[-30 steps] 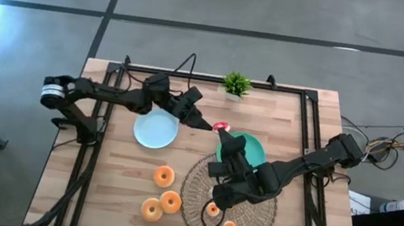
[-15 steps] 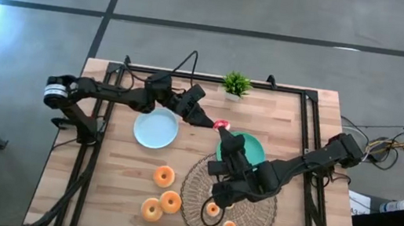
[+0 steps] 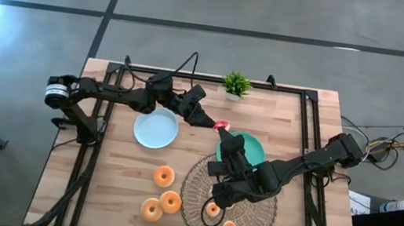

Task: Pick & Place donuts
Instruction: Put the small orange donut on the green plate

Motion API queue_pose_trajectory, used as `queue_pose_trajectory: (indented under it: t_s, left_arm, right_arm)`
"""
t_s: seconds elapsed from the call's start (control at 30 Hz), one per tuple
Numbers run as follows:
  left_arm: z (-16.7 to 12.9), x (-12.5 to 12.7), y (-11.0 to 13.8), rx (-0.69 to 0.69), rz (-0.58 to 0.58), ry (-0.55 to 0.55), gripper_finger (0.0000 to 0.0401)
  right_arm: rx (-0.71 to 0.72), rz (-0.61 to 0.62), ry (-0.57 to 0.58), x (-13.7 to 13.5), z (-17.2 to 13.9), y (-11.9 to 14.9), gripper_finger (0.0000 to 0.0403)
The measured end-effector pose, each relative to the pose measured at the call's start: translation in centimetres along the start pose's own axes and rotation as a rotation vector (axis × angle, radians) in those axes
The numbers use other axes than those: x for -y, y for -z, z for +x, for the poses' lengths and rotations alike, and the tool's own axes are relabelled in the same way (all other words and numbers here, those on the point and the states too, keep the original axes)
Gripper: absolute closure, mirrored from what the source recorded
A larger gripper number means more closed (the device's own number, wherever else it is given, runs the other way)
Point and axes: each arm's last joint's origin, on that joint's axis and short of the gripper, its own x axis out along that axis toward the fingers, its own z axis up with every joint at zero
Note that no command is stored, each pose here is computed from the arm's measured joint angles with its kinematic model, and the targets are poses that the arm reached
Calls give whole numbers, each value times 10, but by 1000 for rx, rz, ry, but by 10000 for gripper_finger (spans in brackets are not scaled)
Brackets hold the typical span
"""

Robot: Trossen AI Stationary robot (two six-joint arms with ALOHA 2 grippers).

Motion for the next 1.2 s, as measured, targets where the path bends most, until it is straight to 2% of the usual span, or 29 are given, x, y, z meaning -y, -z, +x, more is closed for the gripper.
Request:
queue_pose_trajectory:
  t_s: [0.73,1.2]
  left_arm:
    - [9,-3,-1,-22,-12,4,261]
    - [11,-9,0,-22,-17,-1,261]
  right_arm:
    - [11,-34,-17,0,1,0,385]
    - [8,2,-15,0,2,1,385]
